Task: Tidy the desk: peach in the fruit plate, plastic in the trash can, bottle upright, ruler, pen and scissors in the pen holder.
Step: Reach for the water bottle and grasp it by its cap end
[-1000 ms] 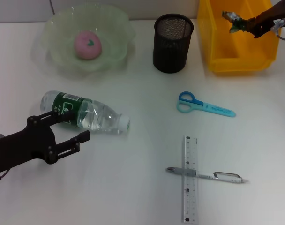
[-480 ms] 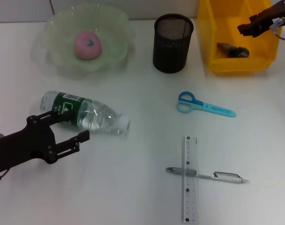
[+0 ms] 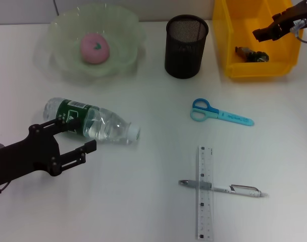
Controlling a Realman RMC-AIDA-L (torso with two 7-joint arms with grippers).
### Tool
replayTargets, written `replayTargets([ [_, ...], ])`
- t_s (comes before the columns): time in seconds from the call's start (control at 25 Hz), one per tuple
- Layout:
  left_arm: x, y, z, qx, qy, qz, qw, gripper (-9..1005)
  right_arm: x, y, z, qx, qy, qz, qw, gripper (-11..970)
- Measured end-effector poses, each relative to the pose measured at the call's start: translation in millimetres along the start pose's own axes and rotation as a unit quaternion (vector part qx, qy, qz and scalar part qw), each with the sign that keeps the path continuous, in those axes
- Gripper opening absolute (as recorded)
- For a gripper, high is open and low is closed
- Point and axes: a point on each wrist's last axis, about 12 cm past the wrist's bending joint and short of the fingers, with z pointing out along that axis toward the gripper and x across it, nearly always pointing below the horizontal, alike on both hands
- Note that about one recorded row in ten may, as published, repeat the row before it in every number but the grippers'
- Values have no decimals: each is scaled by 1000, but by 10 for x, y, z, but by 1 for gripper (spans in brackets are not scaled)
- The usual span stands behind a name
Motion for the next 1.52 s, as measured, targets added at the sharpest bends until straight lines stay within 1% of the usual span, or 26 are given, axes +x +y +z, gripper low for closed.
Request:
replayTargets([
  [0.28,0,-2,0,1,0,0,1000,688,-1,5,4,0,-1,0,1000,637],
  [0.88,-1,0,-3,1,0,0,1000,689,-6,-4,-16,2,-10,7,1000,637],
  [1.2,-9,7,-16,2,0,2,1000,689,-33,11,-190,-29,-56,54,997,637],
  [1.36,-13,10,-22,3,0,3,1000,689,20,-21,-271,-28,-68,80,994,636],
  [1.44,-11,9,-22,3,0,3,1000,689,55,-21,-316,-35,-83,95,991,636],
  [1.48,-11,9,-22,3,0,3,1000,689,101,-13,-370,-51,-104,109,987,636],
  [1.52,-11,8,-23,4,1,3,1000,689,101,-13,-370,-51,-104,109,987,636],
])
